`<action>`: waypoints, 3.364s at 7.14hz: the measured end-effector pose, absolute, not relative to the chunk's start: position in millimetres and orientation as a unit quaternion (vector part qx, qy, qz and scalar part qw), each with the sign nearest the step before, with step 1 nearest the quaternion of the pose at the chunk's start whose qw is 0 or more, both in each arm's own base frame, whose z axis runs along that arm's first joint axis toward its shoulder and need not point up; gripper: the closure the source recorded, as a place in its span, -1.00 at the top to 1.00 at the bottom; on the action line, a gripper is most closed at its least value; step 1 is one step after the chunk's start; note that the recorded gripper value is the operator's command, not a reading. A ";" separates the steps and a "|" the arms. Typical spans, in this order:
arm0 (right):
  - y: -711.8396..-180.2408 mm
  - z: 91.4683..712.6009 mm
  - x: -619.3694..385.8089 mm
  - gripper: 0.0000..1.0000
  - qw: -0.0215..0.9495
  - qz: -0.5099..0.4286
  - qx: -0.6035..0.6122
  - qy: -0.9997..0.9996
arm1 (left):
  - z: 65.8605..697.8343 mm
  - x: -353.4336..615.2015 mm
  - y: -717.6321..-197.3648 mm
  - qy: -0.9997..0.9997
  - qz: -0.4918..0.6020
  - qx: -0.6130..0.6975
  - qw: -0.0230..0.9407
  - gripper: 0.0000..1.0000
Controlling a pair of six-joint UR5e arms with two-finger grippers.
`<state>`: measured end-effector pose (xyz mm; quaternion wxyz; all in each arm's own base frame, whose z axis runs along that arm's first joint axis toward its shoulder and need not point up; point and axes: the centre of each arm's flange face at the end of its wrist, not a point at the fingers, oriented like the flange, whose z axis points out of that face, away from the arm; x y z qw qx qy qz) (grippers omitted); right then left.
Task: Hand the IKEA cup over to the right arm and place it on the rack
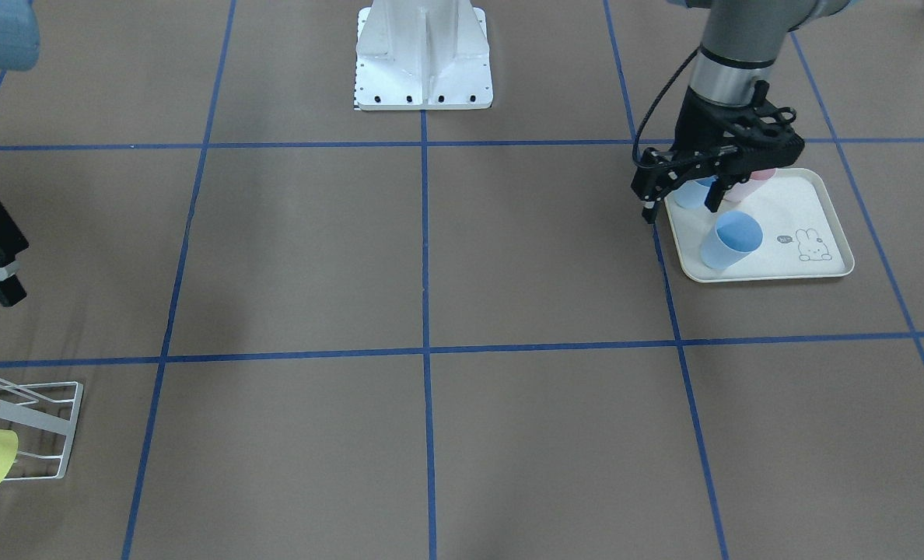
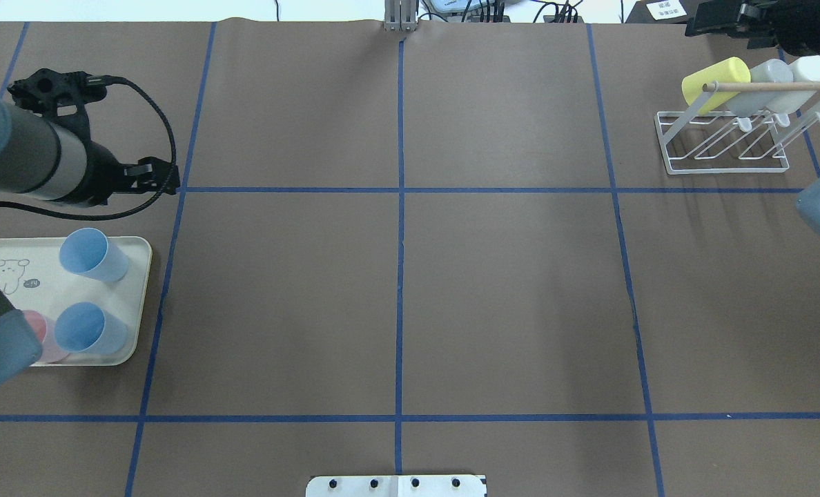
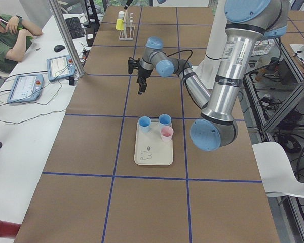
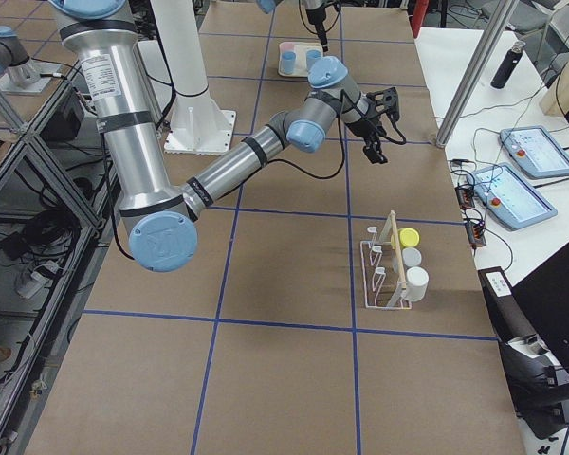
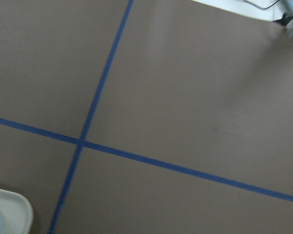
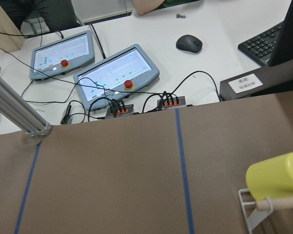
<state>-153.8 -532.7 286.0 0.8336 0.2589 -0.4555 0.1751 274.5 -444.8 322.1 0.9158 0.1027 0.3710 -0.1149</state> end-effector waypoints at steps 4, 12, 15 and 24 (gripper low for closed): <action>-484.6 245.4 -221.8 1.00 0.772 0.227 0.179 -0.566 | 464.0 190.5 -369.4 0.370 -0.048 0.047 0.926 1.00; -475.4 245.3 -240.5 1.00 0.771 0.219 0.165 -0.574 | 536.0 202.1 -343.4 0.349 -0.060 -0.021 0.935 1.00; -475.3 245.2 -240.7 1.00 0.771 0.219 0.165 -0.574 | 550.9 219.7 -335.0 0.341 -0.042 -0.040 0.938 -0.60; -473.5 243.7 -243.6 1.00 0.771 0.216 0.164 -0.576 | 523.3 148.8 -366.4 0.385 -0.136 -0.083 0.909 -1.00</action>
